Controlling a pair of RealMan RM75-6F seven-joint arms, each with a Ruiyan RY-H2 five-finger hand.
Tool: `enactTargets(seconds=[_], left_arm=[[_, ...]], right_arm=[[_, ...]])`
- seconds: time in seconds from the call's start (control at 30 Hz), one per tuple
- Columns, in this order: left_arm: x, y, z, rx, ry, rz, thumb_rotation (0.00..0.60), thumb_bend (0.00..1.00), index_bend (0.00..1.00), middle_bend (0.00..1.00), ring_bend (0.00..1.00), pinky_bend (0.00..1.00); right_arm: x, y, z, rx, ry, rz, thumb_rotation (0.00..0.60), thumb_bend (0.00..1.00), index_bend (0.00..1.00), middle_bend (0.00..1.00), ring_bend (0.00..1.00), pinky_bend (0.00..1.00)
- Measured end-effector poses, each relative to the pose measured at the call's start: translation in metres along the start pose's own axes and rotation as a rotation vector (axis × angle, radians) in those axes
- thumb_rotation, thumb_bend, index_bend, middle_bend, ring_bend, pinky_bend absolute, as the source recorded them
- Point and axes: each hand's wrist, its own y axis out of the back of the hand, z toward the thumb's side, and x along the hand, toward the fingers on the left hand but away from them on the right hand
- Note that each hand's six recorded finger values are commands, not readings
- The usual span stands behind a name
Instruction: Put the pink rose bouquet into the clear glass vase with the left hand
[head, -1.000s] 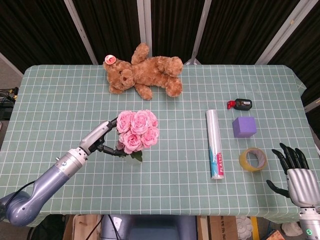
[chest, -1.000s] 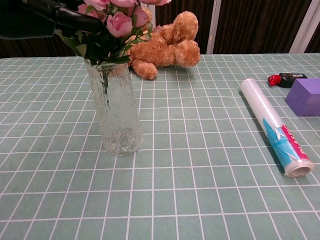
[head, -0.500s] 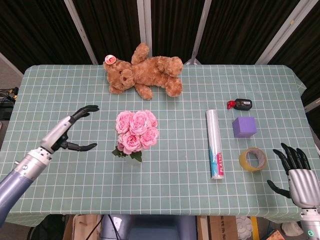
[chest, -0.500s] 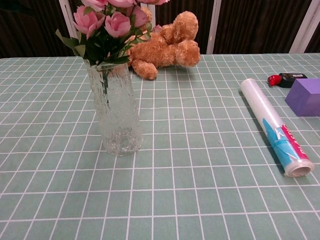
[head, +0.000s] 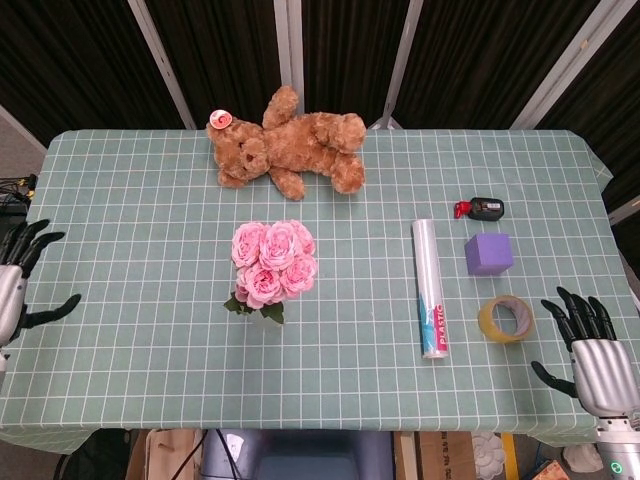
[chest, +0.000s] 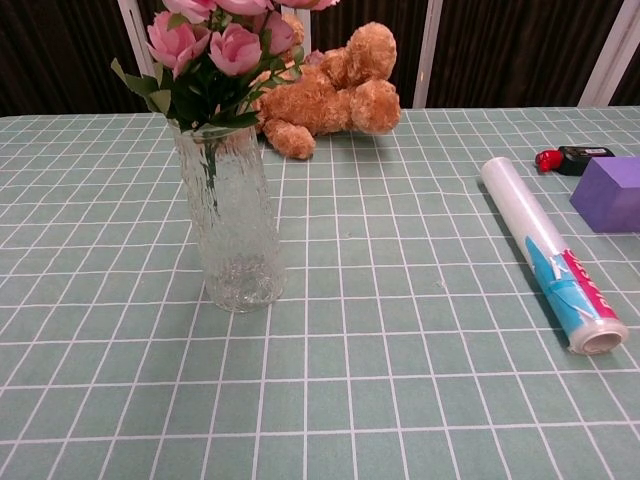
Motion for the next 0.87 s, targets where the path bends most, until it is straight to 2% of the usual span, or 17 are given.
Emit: enactTargets(seconds=[0.13,0.2,0.57,0.87], left_arm=[[-0.036,-0.022,-0.036,0.079,0.150,0.025,0.600,0.24,0.17,0.05,0.00,0.08],[-0.043,-0.027,-0.042,0.089,0.170,0.017,0.600,0.24,0.17,0.05,0.00,0.08],[-0.039,-0.034,-0.040,0.064,0.115,-0.016,0.600,0.24,0.17,0.05,0.00,0.07],[-0.032,-0.035,-0.036,0.056,0.044,0.006,0.600,0.24,0.17,0.05,0.00,0.05]], right_arm=[[-0.001,0.000,0.003,0.008,0.013,-0.011,0.600,0.20,0.18,0.08,0.09,0.00],[-0.001,0.000,0.005,0.013,0.023,-0.018,0.600,0.20,0.18,0.08,0.09,0.00],[-0.001,-0.003,0.012,0.046,0.057,-0.020,0.600,0.20,0.18,0.08,0.09,0.00],[-0.002,-0.007,0.018,0.047,0.081,-0.003,0.600,0.20,0.18,0.08,0.09,0.00]])
